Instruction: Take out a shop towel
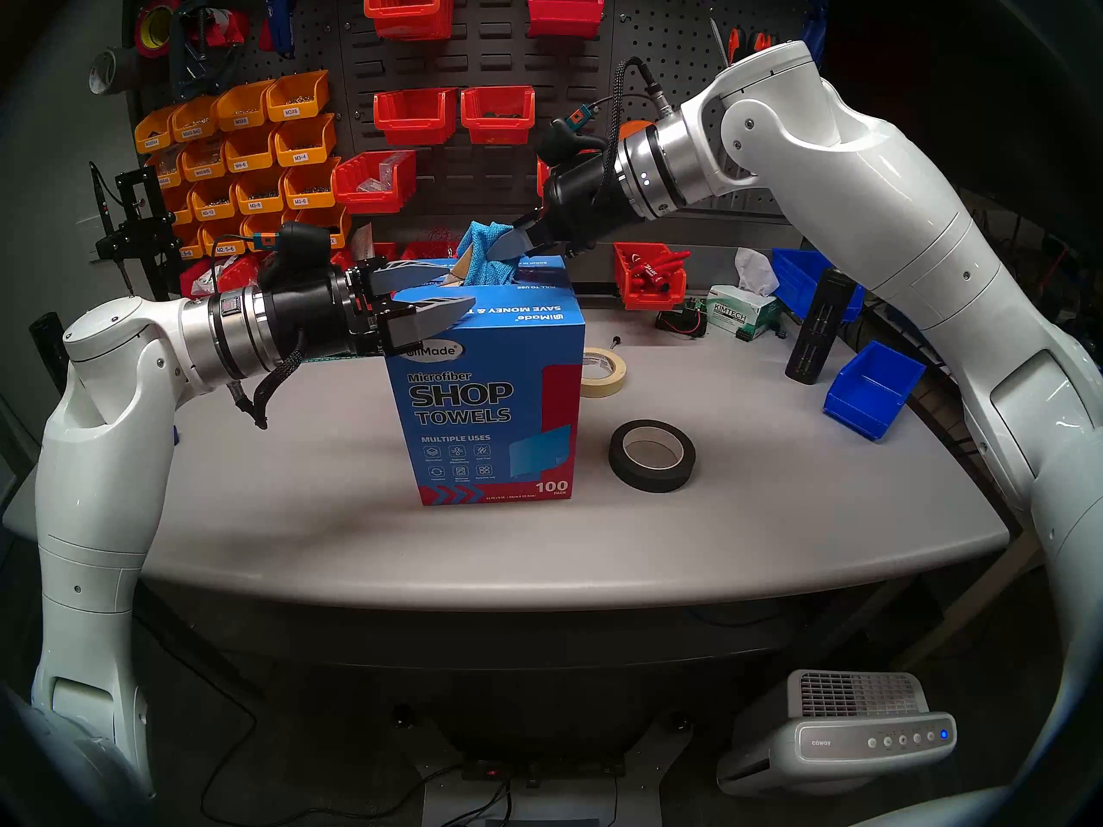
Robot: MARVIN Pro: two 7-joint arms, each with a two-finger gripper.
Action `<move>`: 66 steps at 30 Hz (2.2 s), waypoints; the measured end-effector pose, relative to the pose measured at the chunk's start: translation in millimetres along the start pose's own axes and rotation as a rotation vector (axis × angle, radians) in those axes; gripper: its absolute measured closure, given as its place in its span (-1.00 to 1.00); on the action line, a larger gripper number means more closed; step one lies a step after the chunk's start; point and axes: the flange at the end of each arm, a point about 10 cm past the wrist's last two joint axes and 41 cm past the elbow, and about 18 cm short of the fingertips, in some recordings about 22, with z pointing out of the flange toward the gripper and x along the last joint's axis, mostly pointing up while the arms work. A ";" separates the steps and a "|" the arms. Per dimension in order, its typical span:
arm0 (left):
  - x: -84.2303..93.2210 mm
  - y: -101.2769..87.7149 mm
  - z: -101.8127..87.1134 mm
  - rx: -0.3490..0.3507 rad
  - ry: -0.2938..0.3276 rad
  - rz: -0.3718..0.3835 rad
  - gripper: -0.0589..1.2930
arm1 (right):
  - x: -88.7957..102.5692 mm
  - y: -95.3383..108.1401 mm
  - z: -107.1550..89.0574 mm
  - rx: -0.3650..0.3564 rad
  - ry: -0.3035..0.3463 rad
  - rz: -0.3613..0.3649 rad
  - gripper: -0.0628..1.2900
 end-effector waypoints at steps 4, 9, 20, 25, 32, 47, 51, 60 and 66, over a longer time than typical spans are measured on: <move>-0.1 1.4 1.6 -0.004 0.000 0.001 -0.95 | 5.3 -1.1 -6.7 -0.011 0.012 -0.010 0.97; -0.1 2.5 3.1 -0.007 0.000 0.002 -0.95 | 14.5 -5.3 -15.2 -0.017 0.033 -0.029 0.97; 0.2 5.1 5.0 -0.010 -0.003 0.004 -0.95 | 16.1 -8.6 -17.3 -0.016 0.038 -0.034 -0.92; 0.1 5.6 4.9 -0.007 -0.002 0.004 -0.95 | 14.5 -4.9 -16.3 -0.021 0.032 -0.024 -0.92; -0.1 5.7 4.7 -0.007 -0.001 0.002 -0.95 | 12.5 1.0 -13.7 -0.026 0.026 -0.007 -0.92; -0.4 4.8 3.8 -0.010 -0.002 0.001 -0.95 | 14.6 -0.2 -7.8 -0.017 0.023 -0.008 0.96; -0.5 4.7 3.7 -0.011 -0.002 0.001 -0.95 | 18.4 -1.2 -9.2 -0.024 0.030 -0.015 0.96; -0.8 4.6 3.7 -0.011 -0.003 0.006 -0.95 | 30.5 -6.8 -18.6 -0.037 0.054 -0.040 0.96; -0.3 5.4 4.0 -0.012 -0.005 0.010 -0.95 | 38.6 -10.8 -28.1 -0.048 0.072 -0.060 0.96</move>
